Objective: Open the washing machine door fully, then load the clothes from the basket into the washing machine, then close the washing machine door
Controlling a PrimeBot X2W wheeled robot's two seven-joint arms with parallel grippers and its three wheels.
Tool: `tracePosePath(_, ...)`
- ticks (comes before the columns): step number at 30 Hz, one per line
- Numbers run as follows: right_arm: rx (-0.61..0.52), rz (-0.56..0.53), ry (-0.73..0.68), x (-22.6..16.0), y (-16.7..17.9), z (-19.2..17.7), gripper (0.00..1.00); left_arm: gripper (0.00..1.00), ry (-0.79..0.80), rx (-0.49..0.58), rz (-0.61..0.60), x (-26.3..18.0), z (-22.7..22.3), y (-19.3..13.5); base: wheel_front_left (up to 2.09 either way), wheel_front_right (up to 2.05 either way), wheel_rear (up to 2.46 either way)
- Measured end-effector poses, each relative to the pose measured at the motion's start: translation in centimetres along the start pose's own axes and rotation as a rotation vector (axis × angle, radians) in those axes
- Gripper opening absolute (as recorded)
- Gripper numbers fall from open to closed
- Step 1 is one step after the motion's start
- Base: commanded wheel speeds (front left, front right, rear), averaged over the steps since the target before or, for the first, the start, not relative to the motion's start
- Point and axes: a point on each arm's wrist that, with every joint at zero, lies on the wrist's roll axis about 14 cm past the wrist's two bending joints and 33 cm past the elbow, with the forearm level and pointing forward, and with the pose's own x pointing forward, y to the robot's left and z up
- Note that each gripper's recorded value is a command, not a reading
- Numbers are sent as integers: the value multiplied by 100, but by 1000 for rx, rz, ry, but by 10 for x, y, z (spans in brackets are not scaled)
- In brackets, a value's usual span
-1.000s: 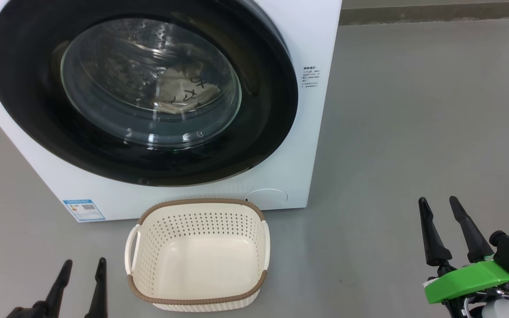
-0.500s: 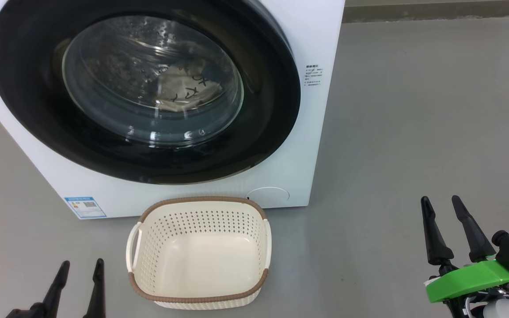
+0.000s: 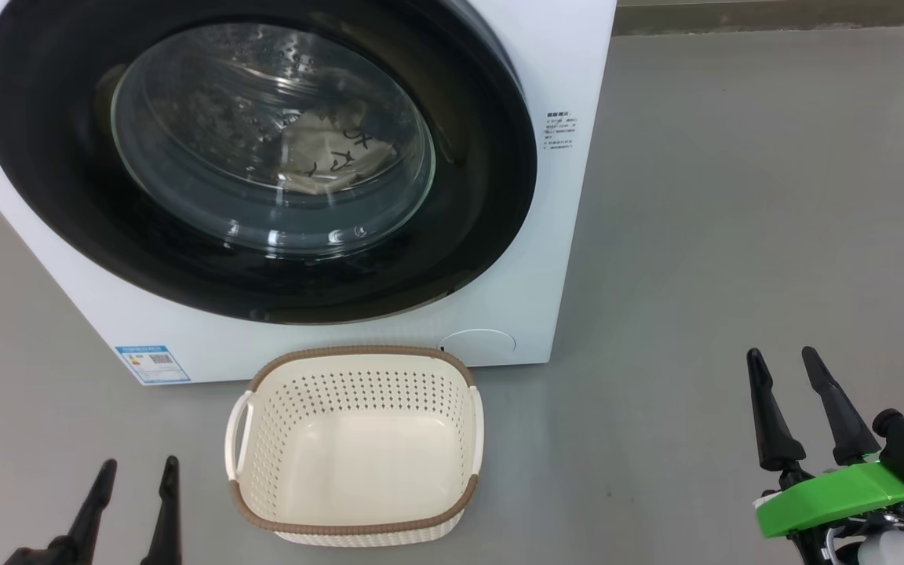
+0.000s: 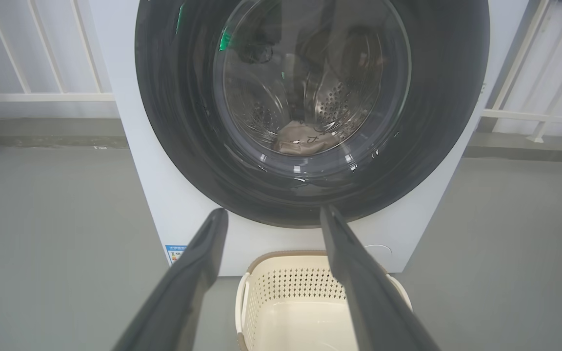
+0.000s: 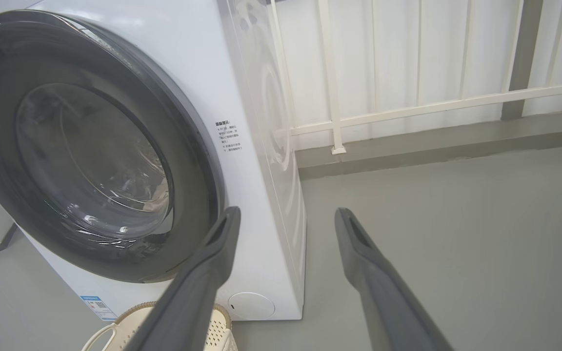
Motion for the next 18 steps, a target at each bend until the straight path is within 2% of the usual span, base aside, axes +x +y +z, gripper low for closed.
tracePosePath(1, 0, 0, 0, 0, 0, 0, 0, 0, -3, 3, 5, 0, 1, 2, 0, 0, 0)
tracePosePath(9, 59, -47, 124, -20, -1, -43, 0, 0, 94, -69, 17, -12, -34, -11, 0, 0, 0)
tracePosePath(18, 141, -77, 128, -21, -5, -43, 0, 0, 103, -154, 44, -12, -35, -8, 0, 0, 0)
